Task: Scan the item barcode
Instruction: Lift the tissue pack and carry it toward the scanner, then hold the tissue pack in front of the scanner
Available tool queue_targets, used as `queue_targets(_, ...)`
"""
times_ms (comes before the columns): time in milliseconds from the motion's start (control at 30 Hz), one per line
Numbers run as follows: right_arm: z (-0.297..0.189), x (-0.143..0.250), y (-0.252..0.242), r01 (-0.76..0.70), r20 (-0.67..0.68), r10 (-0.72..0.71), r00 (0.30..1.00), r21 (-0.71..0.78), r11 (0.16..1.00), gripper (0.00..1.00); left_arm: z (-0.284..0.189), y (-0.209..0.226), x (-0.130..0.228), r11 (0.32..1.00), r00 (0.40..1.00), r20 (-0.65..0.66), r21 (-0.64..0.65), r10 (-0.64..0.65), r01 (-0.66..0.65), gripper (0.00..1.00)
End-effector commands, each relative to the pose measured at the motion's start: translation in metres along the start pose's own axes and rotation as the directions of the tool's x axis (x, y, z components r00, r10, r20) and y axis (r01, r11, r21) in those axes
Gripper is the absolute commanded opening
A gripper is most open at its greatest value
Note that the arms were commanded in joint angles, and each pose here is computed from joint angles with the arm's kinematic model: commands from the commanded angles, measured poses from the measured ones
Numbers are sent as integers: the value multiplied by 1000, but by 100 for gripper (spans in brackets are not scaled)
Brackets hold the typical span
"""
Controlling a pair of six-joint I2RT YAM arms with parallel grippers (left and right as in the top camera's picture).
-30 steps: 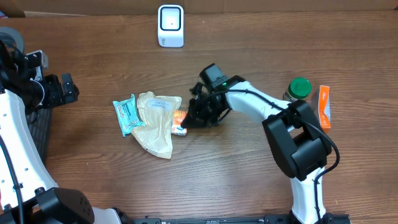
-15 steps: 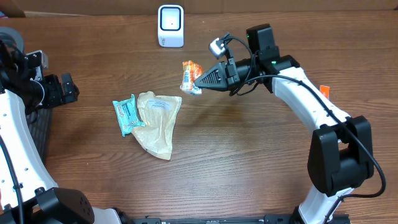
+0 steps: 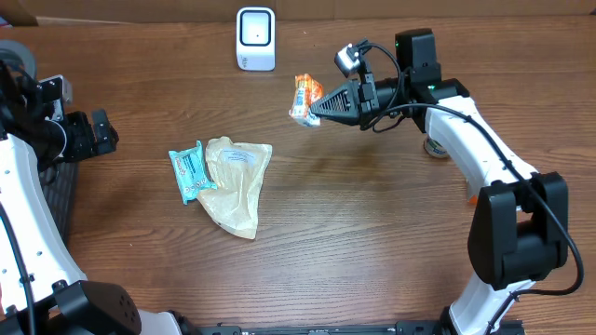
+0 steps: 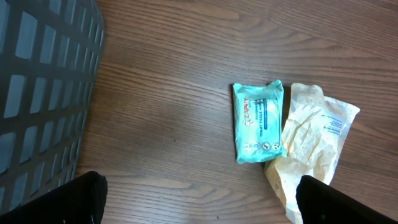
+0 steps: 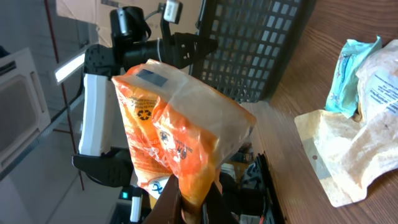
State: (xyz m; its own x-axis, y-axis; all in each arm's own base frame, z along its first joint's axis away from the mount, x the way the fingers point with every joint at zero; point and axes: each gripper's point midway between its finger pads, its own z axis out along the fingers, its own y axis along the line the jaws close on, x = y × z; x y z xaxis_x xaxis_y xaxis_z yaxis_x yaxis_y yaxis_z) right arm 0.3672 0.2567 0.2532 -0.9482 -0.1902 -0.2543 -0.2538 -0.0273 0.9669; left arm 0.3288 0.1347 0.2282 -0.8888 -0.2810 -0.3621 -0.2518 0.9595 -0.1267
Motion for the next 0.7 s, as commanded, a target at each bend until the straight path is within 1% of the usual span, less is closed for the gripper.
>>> queue_targets(0,8,-8,20,-30,13,30,999,24,999,4,-1,-4,-1,999,999,7,9,33,-34,100)
queue_targets(233,34,-20,61,115,-33,-116,993,-17,993,4,-1,-4,-1,999,999,7,9,34,-34,99)
queue_targets(300,45,-22,61,122,-20,-122,992,-4,993,4,-1,-4,-1,999,999,7,9,34,-34,100)
queue_targets(433,59,-28,51,92,29,-93,995,50,995,4,-1,-4,-1,999,999,7,9,34,-34,100)
queue_targets(567,60,-33,40,70,70,-77,995,98,993,4,-1,-4,-1,999,999,7,9,34,-34,100)
queue_targets(633,57,-35,18,21,115,-43,993,180,983,4,-1,-4,-1,999,999,7,9,34,-34,100)
queue_targets(667,53,-35,-1,-16,149,-23,989,256,966,4,-1,-4,-1,999,999,7,9,34,-34,100)
